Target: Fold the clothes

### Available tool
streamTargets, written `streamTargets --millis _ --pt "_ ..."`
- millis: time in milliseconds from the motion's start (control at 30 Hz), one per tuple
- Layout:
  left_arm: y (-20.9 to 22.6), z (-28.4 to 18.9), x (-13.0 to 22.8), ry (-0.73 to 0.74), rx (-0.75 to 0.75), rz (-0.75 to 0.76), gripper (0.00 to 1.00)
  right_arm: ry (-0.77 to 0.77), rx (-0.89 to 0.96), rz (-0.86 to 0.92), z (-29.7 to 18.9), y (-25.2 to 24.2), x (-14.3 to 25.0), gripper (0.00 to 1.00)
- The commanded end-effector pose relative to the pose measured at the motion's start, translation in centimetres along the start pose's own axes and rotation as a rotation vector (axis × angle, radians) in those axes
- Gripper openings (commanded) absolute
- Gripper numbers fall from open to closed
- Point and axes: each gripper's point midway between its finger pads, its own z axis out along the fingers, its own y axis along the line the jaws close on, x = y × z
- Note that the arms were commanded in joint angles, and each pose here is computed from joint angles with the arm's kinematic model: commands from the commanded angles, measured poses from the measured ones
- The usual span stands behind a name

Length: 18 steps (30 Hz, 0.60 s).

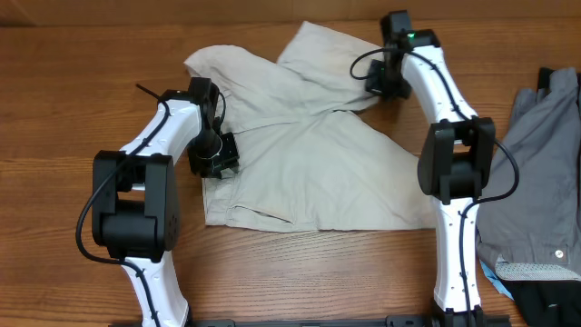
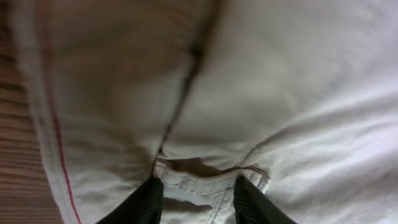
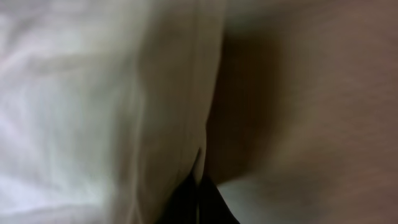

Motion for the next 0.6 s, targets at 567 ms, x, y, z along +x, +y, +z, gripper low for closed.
streamTargets --millis 567 --pt "0.4 2.7 2.0 0.117 -0.018 0.01 0.36 0.074 0.188 0.302 -7.0 -10.3 1.0 0.06"
